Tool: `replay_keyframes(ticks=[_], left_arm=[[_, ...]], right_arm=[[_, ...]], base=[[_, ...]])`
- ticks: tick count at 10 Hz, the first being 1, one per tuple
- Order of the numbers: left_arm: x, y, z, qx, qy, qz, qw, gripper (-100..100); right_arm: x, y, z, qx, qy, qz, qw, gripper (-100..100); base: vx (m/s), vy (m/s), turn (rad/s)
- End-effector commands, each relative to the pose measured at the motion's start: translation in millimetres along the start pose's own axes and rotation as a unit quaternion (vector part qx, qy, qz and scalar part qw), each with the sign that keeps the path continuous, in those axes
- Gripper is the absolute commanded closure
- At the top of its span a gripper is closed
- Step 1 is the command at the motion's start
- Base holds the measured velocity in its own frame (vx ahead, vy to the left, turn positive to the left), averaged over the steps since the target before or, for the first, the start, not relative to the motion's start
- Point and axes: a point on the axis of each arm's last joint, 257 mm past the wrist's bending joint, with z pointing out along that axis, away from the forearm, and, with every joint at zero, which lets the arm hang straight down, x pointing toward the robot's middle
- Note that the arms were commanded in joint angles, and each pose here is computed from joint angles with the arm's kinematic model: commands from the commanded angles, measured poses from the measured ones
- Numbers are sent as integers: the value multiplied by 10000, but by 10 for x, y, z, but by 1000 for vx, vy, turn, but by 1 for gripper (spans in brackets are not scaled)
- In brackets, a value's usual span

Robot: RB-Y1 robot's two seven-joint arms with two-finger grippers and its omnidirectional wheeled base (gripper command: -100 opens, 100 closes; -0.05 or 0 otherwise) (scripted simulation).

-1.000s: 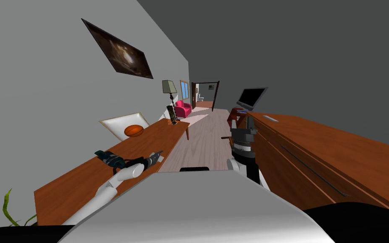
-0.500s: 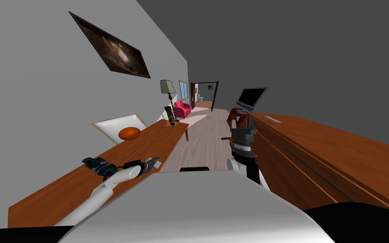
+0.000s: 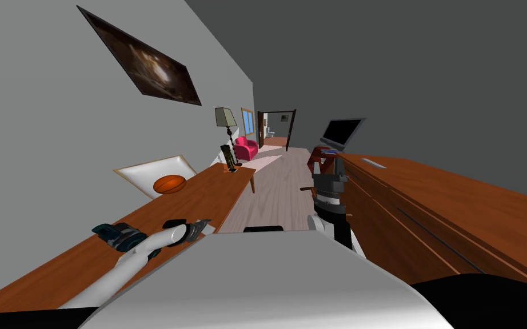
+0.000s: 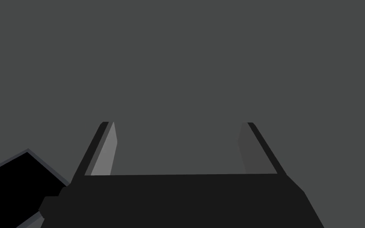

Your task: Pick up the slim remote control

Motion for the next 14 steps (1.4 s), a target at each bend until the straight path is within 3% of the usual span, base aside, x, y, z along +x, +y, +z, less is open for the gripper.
replay_keyframes(ticks=[1,2,7,10,11,12,13,14], left_arm=[[-25,246,-3,-344,112,44,9993,-100],[-25,246,-3,-344,112,44,9993,-100],[-70,832,-89,-1138,414,112,9926,-100],[-5,1016,-107,-1364,568,117,9890,-100],[-29,954,-101,-1286,505,106,9904,-100],[-23,969,-103,-1303,521,115,9900,0],[66,992,-11,-1301,515,78,9901,-100],[112,1004,34,-1301,514,61,9902,-100]], right_arm=[[0,0,0,0,0,0,10000,0],[0,0,0,0,0,0,10000,0],[0,0,0,0,0,0,10000,0],[0,0,0,0,0,0,10000,0],[0,0,0,0,0,0,10000,0],[0,0,0,-1,0,0,10000,0],[0,0,0,-1,0,0,10000,0],[0,0,0,-1,0,0,10000,0]], base=[[112,8,-26],[73,14,-8],[108,8,-28],[51,-6,-21],[28,-8,-7],[0,0,0],[4,29,-43],[7,56,-58]])
